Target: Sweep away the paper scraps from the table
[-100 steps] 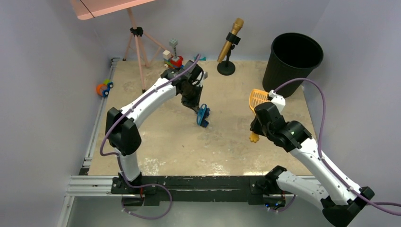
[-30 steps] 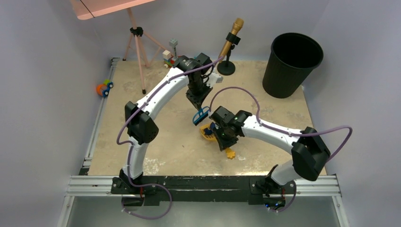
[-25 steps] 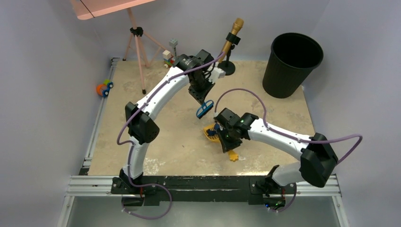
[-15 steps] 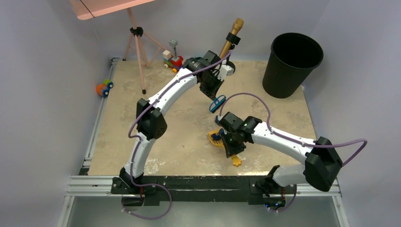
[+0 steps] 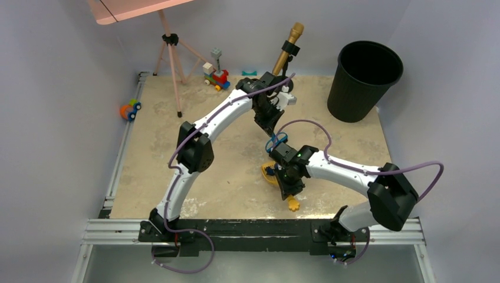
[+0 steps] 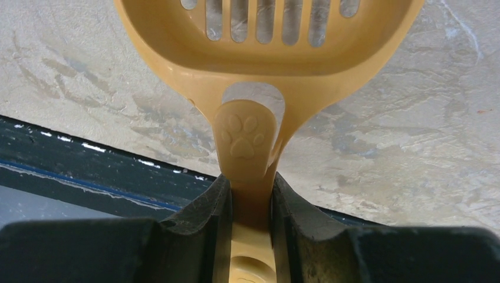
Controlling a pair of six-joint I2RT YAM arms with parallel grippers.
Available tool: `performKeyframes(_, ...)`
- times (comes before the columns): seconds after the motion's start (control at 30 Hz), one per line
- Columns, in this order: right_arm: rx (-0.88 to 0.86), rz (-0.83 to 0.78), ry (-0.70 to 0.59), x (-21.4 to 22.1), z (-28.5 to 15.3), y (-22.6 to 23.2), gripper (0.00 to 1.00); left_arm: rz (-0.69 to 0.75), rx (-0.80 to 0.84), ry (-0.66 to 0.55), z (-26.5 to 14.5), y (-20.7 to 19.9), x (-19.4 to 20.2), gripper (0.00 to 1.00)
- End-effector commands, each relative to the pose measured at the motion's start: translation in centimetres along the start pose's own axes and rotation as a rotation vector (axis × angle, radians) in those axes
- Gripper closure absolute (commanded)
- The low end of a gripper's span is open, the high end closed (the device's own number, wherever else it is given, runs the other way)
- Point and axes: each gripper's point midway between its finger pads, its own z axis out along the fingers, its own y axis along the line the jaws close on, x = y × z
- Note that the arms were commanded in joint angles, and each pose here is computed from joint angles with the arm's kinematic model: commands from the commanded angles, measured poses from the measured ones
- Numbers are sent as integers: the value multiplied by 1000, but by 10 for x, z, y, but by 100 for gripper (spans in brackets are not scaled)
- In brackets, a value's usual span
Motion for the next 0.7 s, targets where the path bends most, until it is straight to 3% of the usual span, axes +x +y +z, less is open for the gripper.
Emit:
performKeyframes(0.0, -29, 14, -38, -16, -1, 11, 100, 13, 177, 27, -32, -46, 12, 100)
performKeyframes(0.33, -50, -24, -177, -32, -12, 12, 100, -58, 152, 8, -81, -64, 26, 100)
performKeyframes(0.67, -94, -43, -469, -59, -31, 26, 100, -146, 3, -137, -146, -64, 13, 100)
